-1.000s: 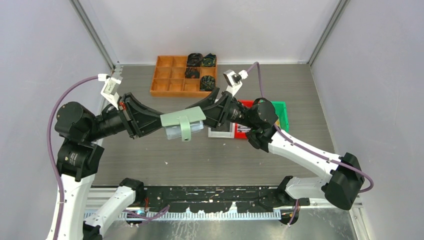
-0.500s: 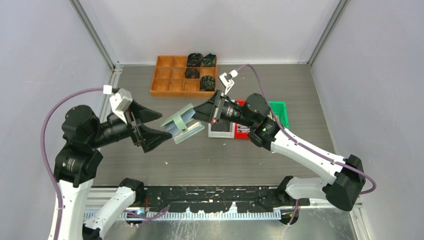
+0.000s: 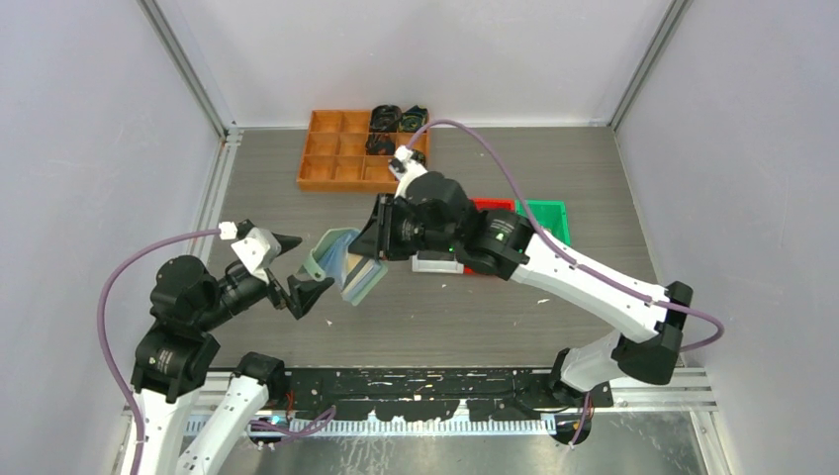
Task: Take the credit cards out of the card holder
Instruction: Remove the credit card from the card holder.
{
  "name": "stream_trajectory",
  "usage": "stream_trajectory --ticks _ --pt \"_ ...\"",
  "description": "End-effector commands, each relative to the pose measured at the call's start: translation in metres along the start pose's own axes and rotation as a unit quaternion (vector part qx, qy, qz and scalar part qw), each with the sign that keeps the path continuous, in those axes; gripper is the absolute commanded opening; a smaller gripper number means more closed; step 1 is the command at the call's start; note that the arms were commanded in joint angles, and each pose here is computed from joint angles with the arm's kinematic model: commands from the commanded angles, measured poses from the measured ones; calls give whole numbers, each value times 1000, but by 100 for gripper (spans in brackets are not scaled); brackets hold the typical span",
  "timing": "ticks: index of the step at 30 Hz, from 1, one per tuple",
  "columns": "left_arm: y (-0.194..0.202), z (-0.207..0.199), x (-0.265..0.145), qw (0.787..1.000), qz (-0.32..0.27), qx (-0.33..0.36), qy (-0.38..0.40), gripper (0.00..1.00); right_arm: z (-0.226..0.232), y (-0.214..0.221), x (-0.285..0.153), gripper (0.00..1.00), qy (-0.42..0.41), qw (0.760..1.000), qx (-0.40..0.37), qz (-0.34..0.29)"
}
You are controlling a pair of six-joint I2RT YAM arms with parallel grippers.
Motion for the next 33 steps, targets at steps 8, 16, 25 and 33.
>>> stream_trajectory --ticks 8,16,25,33 --pt "-5 -7 9 997 -6 -38 65 100 15 -2 8 2 32 999 -34 -7" --pt "11 0 15 997 24 -61 42 100 24 -5 18 2 14 999 -30 -4" --pt "13 12 27 995 51 -90 11 99 27 2 33 2 -24 999 -16 19" --pt "16 10 17 997 65 -34 15 59 31 1 19 8 -73 997 -18 3"
Point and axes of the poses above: each gripper's point midway between its finger pads, its own x axis out along the fingers, its own z axis along the line the jaws close on, y = z × x, the point moved 10 cm from there along -x, back along the fingers, and after that the axes turned 5 degrees about -x, right-handed, at the moved point
